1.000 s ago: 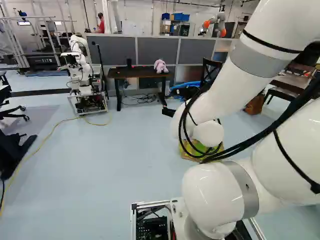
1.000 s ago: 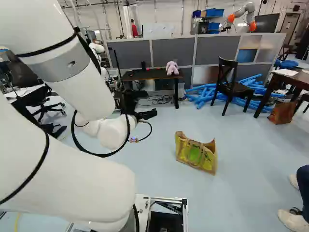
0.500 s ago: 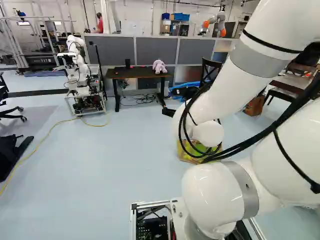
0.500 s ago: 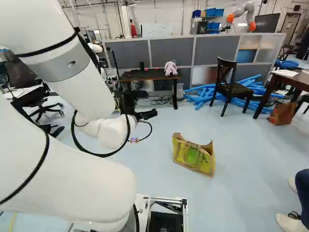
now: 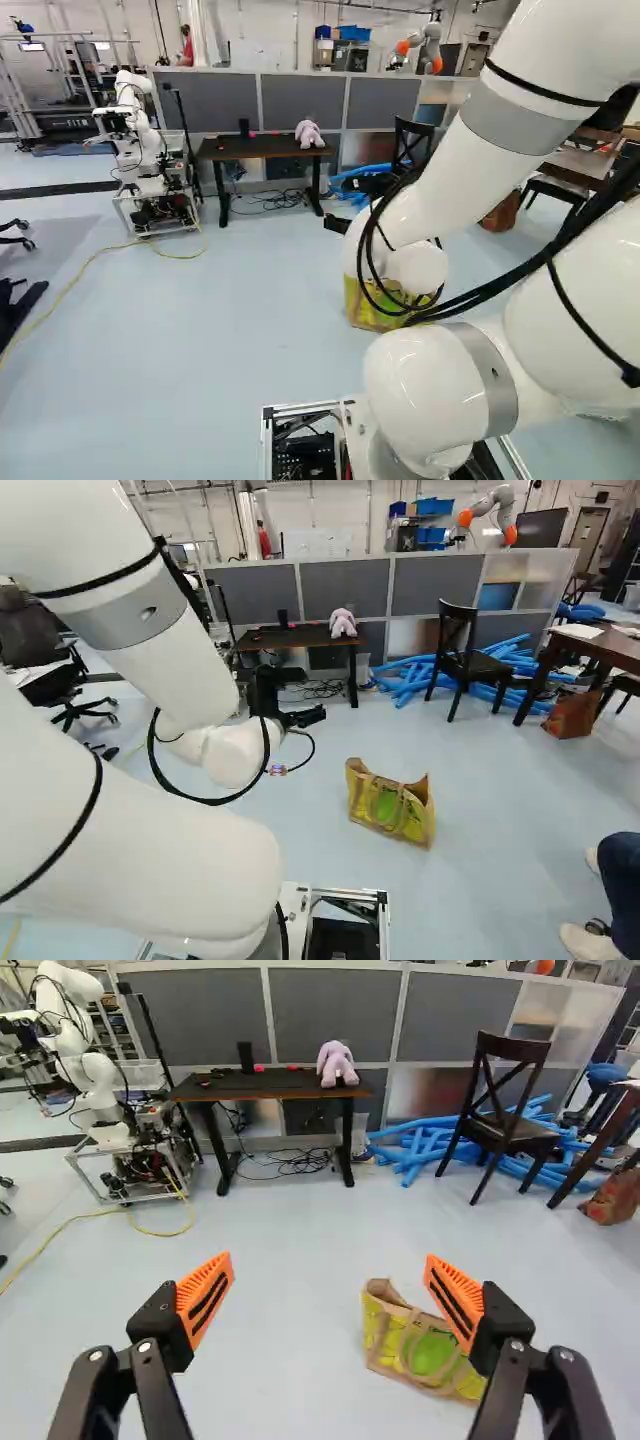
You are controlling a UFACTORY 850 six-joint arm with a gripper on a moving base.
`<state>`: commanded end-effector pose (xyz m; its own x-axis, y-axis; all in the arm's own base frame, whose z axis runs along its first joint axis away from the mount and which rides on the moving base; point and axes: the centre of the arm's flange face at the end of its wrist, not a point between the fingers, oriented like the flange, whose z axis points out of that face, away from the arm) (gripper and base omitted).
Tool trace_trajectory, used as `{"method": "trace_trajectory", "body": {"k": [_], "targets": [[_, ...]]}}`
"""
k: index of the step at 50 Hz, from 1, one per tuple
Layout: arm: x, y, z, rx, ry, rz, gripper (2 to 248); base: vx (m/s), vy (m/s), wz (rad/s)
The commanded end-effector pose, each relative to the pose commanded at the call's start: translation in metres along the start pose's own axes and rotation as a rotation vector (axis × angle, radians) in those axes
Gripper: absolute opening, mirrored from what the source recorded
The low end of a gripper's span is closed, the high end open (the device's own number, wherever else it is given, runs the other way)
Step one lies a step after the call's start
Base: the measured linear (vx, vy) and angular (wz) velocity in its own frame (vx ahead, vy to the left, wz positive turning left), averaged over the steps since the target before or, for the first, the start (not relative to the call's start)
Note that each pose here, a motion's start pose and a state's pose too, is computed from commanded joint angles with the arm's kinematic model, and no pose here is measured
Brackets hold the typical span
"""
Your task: Pick up the bag on the ground and place it on the table
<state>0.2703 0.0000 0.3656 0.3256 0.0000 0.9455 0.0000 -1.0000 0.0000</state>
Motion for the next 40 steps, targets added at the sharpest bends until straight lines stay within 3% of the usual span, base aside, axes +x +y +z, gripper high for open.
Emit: {"method": "trace_trajectory", "body": {"k": [40], "targets": [[0.0000, 0.0000, 0.0000, 0.000, 0.000, 0.000, 247, 0.094, -0.138, -0.179]]}}
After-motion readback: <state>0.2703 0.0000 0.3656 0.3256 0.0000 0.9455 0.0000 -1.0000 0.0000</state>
